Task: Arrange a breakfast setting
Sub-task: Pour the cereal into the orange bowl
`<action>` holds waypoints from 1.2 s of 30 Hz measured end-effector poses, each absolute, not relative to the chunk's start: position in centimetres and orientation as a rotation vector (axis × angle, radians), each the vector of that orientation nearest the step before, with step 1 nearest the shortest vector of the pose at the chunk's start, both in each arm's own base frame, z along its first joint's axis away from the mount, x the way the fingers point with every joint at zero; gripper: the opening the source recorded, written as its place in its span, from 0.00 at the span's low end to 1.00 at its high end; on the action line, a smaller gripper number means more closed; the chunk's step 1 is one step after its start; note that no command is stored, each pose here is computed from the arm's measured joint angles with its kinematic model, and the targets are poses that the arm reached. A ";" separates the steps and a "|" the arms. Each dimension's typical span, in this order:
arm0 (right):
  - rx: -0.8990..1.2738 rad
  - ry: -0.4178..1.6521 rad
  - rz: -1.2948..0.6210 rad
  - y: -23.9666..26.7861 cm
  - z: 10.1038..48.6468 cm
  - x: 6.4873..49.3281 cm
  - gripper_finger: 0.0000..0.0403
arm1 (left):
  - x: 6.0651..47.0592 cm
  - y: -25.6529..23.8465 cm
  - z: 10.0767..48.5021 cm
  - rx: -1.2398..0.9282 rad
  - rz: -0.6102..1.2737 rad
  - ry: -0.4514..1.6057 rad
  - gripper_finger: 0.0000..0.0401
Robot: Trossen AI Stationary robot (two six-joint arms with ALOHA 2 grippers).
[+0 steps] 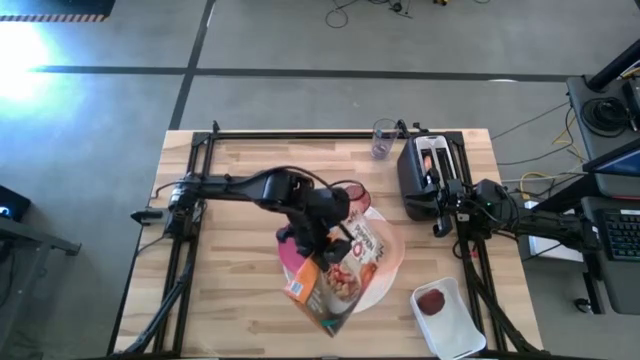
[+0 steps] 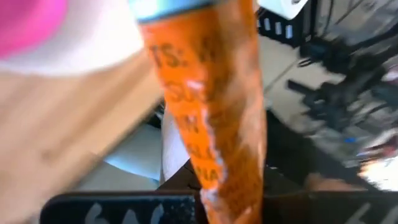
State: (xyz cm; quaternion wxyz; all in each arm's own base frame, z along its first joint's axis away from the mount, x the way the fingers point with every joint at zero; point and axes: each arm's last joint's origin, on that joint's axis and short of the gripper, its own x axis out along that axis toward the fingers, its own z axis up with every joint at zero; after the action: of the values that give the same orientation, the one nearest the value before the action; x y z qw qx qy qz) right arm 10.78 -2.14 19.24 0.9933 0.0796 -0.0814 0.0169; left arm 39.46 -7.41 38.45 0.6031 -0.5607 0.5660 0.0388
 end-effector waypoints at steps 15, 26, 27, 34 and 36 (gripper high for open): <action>0.160 -0.163 0.034 -2.1 19.2 10.8 0.21 | 35.4 -11.9 37.8 -0.580 0.325 1.273 0.04; 0.160 -0.163 0.034 -2.1 19.2 10.8 0.21 | 30.5 -15.4 41.5 -0.382 0.291 1.083 0.04; 0.159 -0.163 0.034 -2.1 19.2 10.8 0.21 | 30.0 -15.7 41.8 -0.363 0.300 1.055 0.04; 0.160 -0.163 0.034 -2.1 19.2 10.8 0.21 | 25.5 -16.4 42.3 -0.217 0.445 0.844 0.04; 0.159 -0.163 0.034 -2.1 19.2 10.8 0.21 | 24.1 -15.9 41.8 -0.205 0.495 0.815 0.04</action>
State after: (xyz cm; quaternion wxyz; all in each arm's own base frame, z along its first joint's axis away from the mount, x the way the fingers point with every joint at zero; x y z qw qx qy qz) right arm 10.78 -2.14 19.24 0.9934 0.0795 -0.0814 0.0170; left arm 24.10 -15.90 41.81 0.8835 -0.0983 0.3915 0.2378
